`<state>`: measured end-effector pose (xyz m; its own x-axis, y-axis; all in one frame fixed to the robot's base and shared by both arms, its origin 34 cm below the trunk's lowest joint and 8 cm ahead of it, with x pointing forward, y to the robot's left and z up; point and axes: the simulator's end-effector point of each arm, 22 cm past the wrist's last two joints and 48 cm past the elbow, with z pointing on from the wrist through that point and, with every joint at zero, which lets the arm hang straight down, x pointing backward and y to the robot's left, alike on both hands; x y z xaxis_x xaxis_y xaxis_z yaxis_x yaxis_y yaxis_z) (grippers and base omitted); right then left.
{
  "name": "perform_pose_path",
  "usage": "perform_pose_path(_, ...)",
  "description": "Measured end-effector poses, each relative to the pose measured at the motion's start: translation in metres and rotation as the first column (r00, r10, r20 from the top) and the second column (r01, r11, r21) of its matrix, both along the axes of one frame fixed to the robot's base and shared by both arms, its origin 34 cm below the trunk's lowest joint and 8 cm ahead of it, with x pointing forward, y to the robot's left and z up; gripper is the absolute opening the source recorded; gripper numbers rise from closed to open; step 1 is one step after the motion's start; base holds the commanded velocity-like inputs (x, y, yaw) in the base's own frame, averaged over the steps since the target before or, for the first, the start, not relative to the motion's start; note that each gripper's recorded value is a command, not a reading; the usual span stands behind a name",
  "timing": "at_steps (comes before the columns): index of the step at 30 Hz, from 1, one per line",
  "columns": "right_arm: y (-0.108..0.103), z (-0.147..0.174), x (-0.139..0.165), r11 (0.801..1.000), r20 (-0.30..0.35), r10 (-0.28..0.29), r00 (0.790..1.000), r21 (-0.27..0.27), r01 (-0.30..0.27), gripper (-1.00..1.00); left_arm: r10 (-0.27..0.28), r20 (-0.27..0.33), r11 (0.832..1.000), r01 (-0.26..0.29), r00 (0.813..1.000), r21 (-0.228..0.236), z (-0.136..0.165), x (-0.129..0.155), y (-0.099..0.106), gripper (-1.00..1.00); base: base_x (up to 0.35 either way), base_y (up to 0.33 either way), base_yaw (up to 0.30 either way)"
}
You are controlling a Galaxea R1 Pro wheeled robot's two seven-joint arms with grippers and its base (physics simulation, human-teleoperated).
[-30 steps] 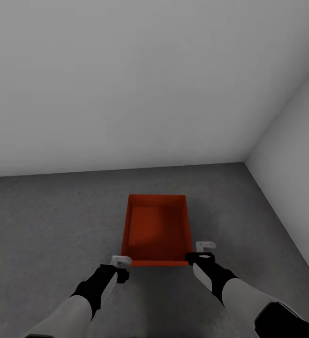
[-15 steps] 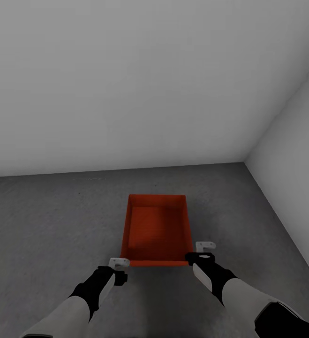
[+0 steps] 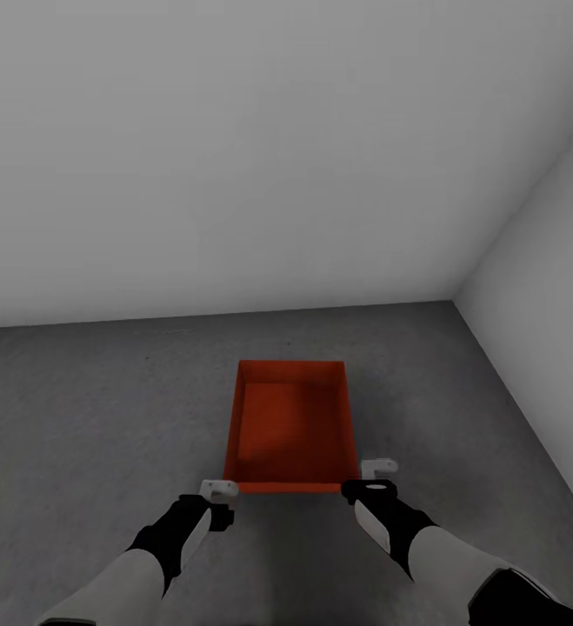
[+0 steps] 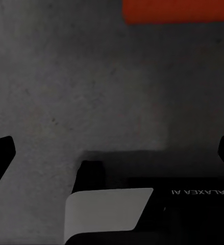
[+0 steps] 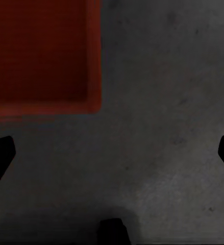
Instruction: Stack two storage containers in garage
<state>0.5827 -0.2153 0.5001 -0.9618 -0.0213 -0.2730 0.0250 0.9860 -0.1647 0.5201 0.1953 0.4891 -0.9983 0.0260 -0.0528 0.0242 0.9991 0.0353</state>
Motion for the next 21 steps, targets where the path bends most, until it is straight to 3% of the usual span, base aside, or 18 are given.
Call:
perform_pose_path(7,0.007,-0.007,-0.024,1.0,-0.034,0.003,0.999,0.01,-0.003,1.0,-0.003,-0.047,1.0,0.003,0.999,0.01,-0.007,-0.021,0.008,1.0,0.0,0.0,0.0)
perform_pose_path(14,0.025,-0.023,-0.097,0.999,-0.129,0.008,0.992,0.033,-0.004,1.0,0.005,-0.098,1.0,-0.004,0.995,0.009,-0.018,-0.059,0.01,1.0,0.0,0.0,0.0)
perform_pose_path(21,0.028,-0.029,-0.137,0.999,-0.18,0.007,0.984,0.037,-0.001,1.0,0.031,-0.127,0.999,-0.028,0.991,0.026,-0.025,-0.088,0.026,1.0,0.0,0.0,0.0)
